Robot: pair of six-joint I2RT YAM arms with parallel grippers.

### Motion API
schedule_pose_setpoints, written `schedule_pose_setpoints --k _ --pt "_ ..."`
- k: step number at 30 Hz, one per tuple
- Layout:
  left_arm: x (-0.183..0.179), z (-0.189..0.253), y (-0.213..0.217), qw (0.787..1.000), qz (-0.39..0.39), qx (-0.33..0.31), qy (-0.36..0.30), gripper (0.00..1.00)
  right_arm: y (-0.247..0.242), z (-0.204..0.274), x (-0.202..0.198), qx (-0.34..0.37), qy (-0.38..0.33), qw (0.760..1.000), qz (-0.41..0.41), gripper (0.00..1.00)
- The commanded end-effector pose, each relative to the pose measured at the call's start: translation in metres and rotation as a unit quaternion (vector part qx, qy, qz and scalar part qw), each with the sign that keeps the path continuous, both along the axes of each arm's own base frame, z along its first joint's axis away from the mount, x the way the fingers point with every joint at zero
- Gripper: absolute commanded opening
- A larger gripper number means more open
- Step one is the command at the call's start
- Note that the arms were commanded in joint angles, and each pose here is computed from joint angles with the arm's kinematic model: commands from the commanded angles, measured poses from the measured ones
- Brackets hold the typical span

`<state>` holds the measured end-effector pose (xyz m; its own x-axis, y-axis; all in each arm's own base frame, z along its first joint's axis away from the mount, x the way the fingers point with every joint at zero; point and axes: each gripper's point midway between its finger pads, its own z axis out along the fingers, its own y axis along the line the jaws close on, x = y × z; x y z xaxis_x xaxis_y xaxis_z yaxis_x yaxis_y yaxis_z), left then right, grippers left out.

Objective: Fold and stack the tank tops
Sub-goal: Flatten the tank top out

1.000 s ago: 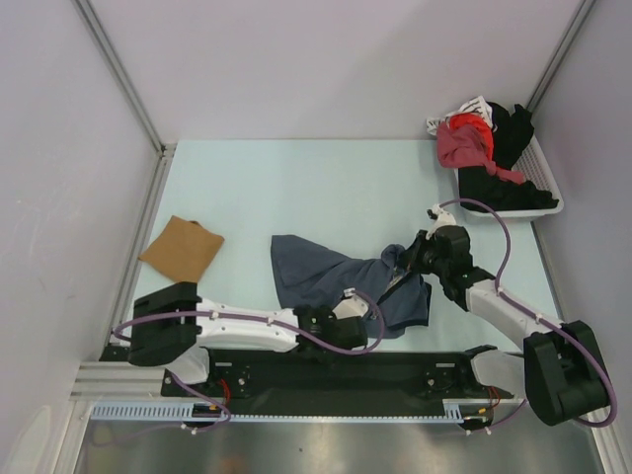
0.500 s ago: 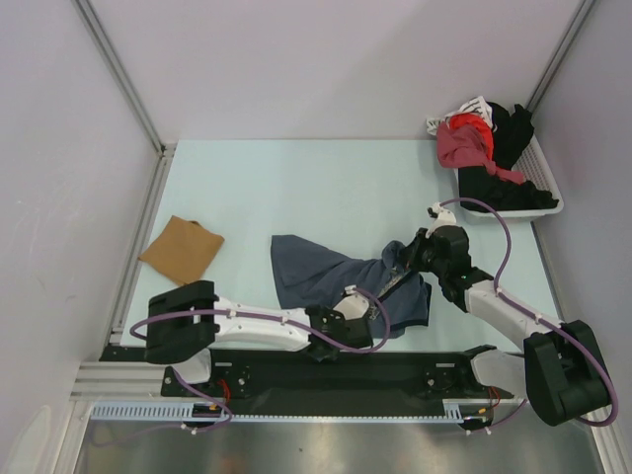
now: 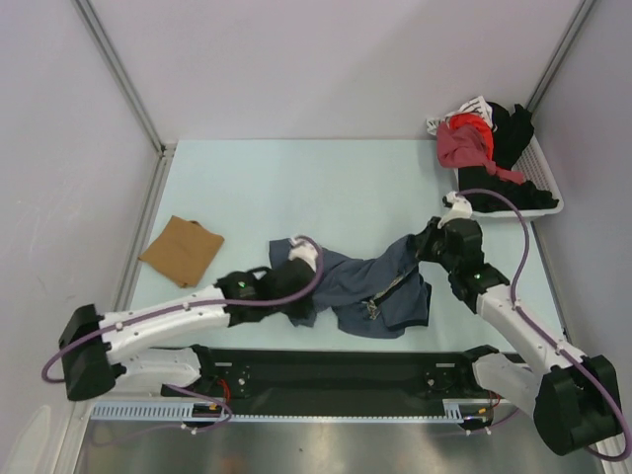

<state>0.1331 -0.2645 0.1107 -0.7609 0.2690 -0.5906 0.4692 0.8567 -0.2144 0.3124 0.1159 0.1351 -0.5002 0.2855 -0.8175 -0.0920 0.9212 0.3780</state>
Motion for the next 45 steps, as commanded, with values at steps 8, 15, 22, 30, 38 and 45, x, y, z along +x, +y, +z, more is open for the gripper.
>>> schedule_pose_setpoints --k 8,15,22,30,38,45 --pt "0.09 0.171 0.094 0.973 0.16 -0.017 -0.165 0.0 0.008 0.168 0.0 0.004 -0.079 0.995 0.052 0.0" --pt "0.061 0.312 0.14 0.929 0.172 -0.152 -0.291 0.0 -0.009 0.298 -0.088 0.032 -0.214 0.973 0.077 0.0" --pt "-0.005 0.392 0.186 0.87 0.133 -0.309 -0.36 0.0 -0.022 0.385 -0.208 0.065 -0.361 0.92 0.137 0.0" --pt "-0.035 0.42 0.209 0.841 0.117 -0.363 -0.384 0.0 -0.03 0.415 -0.253 0.07 -0.407 0.899 0.146 0.0" --pt "0.059 0.363 0.169 0.874 0.201 -0.207 -0.392 0.0 -0.005 0.362 -0.121 0.061 -0.265 0.956 0.111 0.0" --pt "0.182 0.245 0.117 0.923 0.235 -0.134 -0.274 0.0 0.034 0.238 0.028 0.062 -0.106 0.988 0.097 0.0"
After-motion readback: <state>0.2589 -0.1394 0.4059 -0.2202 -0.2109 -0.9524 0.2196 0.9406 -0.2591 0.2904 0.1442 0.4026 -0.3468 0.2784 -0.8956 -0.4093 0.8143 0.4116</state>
